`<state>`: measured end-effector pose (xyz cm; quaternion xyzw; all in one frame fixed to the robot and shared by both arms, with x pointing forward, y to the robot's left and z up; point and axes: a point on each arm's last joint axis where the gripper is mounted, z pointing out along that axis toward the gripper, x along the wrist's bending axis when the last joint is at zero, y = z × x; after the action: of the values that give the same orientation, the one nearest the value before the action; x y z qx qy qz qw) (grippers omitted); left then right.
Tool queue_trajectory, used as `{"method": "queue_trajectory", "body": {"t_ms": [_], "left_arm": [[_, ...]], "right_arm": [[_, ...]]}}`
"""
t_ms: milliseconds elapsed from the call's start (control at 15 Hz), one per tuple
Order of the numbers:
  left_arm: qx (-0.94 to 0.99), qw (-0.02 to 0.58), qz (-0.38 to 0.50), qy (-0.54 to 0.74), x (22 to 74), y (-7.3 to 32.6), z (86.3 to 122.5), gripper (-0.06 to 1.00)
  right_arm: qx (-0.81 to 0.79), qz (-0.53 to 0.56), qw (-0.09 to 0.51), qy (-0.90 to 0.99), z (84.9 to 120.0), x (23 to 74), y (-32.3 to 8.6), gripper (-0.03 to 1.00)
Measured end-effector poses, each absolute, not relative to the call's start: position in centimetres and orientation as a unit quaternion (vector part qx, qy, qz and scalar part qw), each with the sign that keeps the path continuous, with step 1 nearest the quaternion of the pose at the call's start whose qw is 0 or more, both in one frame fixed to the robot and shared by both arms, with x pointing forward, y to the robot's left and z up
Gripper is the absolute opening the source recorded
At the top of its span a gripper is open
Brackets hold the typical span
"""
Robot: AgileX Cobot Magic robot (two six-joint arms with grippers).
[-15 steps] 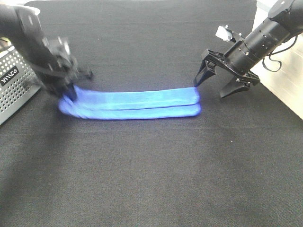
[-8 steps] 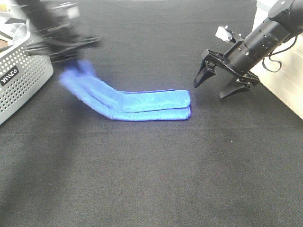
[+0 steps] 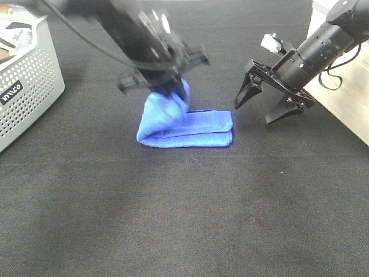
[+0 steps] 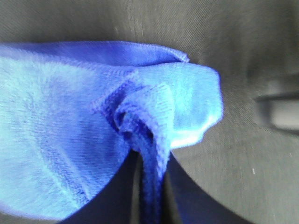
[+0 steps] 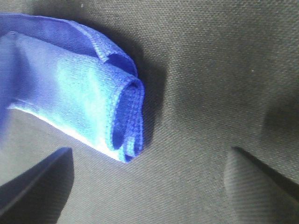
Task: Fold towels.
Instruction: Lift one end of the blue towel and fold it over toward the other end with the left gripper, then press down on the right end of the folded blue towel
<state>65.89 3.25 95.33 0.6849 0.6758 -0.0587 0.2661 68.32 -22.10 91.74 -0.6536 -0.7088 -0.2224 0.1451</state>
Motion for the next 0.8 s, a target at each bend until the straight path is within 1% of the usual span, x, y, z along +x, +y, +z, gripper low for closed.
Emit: {"method": "queue_trajectory", "body": {"t_ms": [67,133,267,333,467,667,800], "left_arm": [[0.679,0.273,-0.061,0.679,65.9,2.7,94.9,0.15],[0.669,0.286,-0.068,0.683,65.9,2.3,94.8,0.25],[0.637,0.321,-0.096,0.694,65.9,1.2,95.1,0.47],[0.621,0.341,-0.11,0.697,66.0,0.7,95.2,0.53],[0.615,0.364,-0.128,0.688,65.9,0.1,95.6,0.57],[0.631,0.378,-0.123,0.666,66.0,0.2,96.2,0.57],[0.633,0.399,-0.1,0.655,66.6,1.8,98.3,0.57]], "right_arm": [[-0.653,-0.222,0.148,-0.709,91.7,68.3,-22.1,0.82],[-0.652,-0.22,0.152,-0.709,91.8,68.2,-22.1,0.82],[-0.652,-0.22,0.152,-0.709,91.8,68.2,-22.1,0.82],[-0.652,-0.22,0.152,-0.709,91.8,68.2,-22.1,0.82],[-0.652,-0.219,0.153,-0.71,91.8,68.2,-22.0,0.82],[-0.651,-0.223,0.157,-0.709,92.3,68.0,-22.0,0.82],[-0.652,-0.241,0.167,-0.699,93.2,68.0,-21.7,0.82]]}}
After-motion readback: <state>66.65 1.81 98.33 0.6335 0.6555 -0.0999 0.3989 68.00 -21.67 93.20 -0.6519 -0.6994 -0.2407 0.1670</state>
